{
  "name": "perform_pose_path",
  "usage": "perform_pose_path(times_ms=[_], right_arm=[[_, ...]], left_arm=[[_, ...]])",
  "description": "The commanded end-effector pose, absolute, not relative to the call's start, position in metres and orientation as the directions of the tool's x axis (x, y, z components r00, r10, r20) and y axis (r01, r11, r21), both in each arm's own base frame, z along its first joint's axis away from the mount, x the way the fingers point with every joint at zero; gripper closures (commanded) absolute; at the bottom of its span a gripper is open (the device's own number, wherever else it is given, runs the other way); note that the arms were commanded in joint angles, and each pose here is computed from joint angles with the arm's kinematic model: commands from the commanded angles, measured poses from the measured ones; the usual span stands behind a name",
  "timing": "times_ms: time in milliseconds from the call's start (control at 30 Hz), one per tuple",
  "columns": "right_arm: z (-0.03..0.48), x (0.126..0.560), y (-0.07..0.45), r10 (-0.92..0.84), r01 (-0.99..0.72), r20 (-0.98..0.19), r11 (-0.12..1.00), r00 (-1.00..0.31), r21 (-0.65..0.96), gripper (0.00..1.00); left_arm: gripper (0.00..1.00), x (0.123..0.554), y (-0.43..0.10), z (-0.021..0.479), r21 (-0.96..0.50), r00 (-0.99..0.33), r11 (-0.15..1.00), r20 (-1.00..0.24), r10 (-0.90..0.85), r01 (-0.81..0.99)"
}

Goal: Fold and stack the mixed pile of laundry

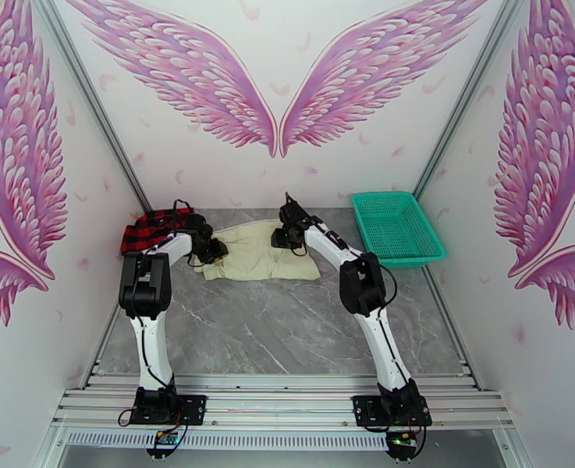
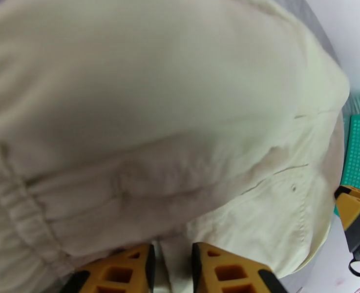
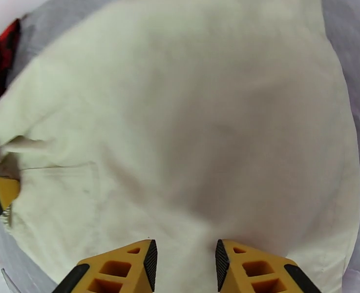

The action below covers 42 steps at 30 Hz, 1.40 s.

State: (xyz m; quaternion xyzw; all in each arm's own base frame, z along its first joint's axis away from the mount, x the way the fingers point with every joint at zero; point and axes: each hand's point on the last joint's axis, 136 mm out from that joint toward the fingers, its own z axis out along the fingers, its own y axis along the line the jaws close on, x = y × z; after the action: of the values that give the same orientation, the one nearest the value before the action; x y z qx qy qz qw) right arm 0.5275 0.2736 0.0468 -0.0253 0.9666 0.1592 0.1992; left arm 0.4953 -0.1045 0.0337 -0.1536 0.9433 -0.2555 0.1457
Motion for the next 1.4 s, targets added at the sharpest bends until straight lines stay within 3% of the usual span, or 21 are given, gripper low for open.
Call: perform_pose_path(times_ms=[0,367,633,967,1133,1367], right_arm=[[0.023,0.507,0.247,0.044,-0.025,-0.306,0.975,-0.951,0.219,0.61],[0.011,0.418,0.193,0.060,0.040,-0.199,0.994,-0.978,0.103,0.61],[0.029,0.348,0.155,0.042,0.030,-0.203,0.997,-0.978,0.066,0.60],[0.100,0.417,0.166,0.037,-0.022,-0.412,0.990,-0.910,0.137,0.52],[0.101,0.457,0.163,0.029,-0.048,-0.437,0.985,-0.899,0.165,0.46],[0.084,0.487,0.156,-0.003,-0.092,-0.410,0.976,-0.912,0.198,0.34]], left_arm=[[0.71,0.470,-0.109,0.019,-0.505,-0.931,0.832,-0.136,-0.338,-0.228],[0.72,0.362,-0.133,0.026,-0.488,-0.961,0.846,-0.053,-0.272,-0.213],[0.64,0.313,-0.142,0.067,-0.504,-0.948,0.842,-0.122,-0.293,-0.195],[0.54,0.355,-0.102,0.103,-0.403,-0.936,0.904,-0.242,-0.256,-0.143],[0.47,0.375,-0.079,0.102,-0.380,-0.935,0.915,-0.255,-0.247,-0.138],[0.38,0.388,-0.086,0.092,-0.396,-0.954,0.918,-0.287,-0.083,0.039]])
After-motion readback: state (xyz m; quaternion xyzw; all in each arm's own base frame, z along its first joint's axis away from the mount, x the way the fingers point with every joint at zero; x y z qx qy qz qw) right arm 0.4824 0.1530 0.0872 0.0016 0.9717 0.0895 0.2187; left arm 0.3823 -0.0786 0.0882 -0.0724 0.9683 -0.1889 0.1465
